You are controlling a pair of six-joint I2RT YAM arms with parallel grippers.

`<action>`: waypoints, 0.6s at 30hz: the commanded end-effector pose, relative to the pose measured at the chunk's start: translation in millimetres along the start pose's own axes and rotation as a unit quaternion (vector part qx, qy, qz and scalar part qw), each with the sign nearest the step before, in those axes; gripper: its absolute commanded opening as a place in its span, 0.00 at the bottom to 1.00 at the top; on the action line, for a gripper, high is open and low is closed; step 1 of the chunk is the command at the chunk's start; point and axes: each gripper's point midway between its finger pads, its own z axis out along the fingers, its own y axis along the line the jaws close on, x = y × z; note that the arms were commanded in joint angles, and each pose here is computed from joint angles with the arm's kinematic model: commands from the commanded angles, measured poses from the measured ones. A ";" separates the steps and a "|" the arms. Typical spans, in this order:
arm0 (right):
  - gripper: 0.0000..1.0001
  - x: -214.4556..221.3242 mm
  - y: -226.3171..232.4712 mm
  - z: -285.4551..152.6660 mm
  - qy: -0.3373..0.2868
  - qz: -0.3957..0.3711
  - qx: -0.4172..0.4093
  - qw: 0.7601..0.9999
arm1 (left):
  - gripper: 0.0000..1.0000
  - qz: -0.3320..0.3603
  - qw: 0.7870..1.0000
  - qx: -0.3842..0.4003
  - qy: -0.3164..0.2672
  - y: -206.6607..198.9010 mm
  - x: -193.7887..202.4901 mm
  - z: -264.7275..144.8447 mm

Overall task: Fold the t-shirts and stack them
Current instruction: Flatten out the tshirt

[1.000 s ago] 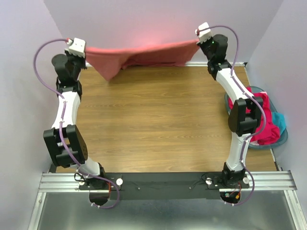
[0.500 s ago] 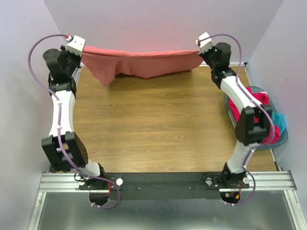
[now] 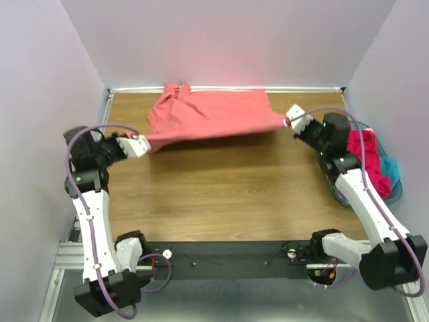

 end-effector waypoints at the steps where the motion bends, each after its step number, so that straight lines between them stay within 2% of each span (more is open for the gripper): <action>1: 0.31 72.0 95.6 -43.4 0.085 -0.054 -0.163 0.982 | 0.36 0.085 0.981 0.169 0.034 -105.1 26.6 -24.5; 2: 0.44 76.6 101.4 -51.6 0.090 -0.054 -0.170 0.980 | 0.49 0.088 0.979 0.179 0.038 -113.9 27.7 -28.9; 3: 0.68 75.2 105.0 -65.6 0.085 -0.051 -0.173 0.980 | 0.66 0.098 0.977 0.184 0.036 -121.0 23.6 -38.7; 5: 0.85 69.8 103.6 -74.1 0.078 -0.042 -0.171 0.981 | 0.78 0.097 0.979 0.180 0.026 -120.9 15.7 -44.2; 6: 0.92 67.7 103.5 -77.2 0.077 -0.037 -0.173 0.981 | 0.80 0.092 0.980 0.175 0.022 -118.5 11.9 -45.5; 9: 0.96 62.1 97.2 -69.1 0.090 0.003 -0.170 0.981 | 0.80 0.050 0.985 0.166 0.014 -111.1 7.3 -39.8; 10: 0.96 70.4 104.8 -58.1 0.112 0.016 -0.189 0.975 | 0.80 0.030 0.986 0.163 0.011 -105.1 9.7 -29.7; 12: 0.95 65.6 99.8 -45.4 0.123 0.042 -0.192 0.973 | 0.77 -0.029 0.986 0.160 0.021 -102.8 15.8 -19.0; 13: 0.95 75.9 113.5 -33.3 0.151 0.071 -0.214 0.962 | 0.74 -0.051 0.987 0.151 0.029 -94.5 25.1 -4.0; 14: 0.94 68.4 105.9 -24.5 0.150 0.083 -0.210 0.963 | 0.72 -0.099 0.983 0.148 0.039 -94.0 30.0 2.4; 17: 0.86 84.9 125.6 1.6 0.203 0.131 -0.239 0.941 | 0.61 -0.172 0.971 0.154 0.064 -86.9 50.6 32.6; 18: 0.83 79.3 120.2 10.7 0.204 0.141 -0.236 0.939 | 0.59 -0.218 0.961 0.154 0.072 -86.8 54.0 40.3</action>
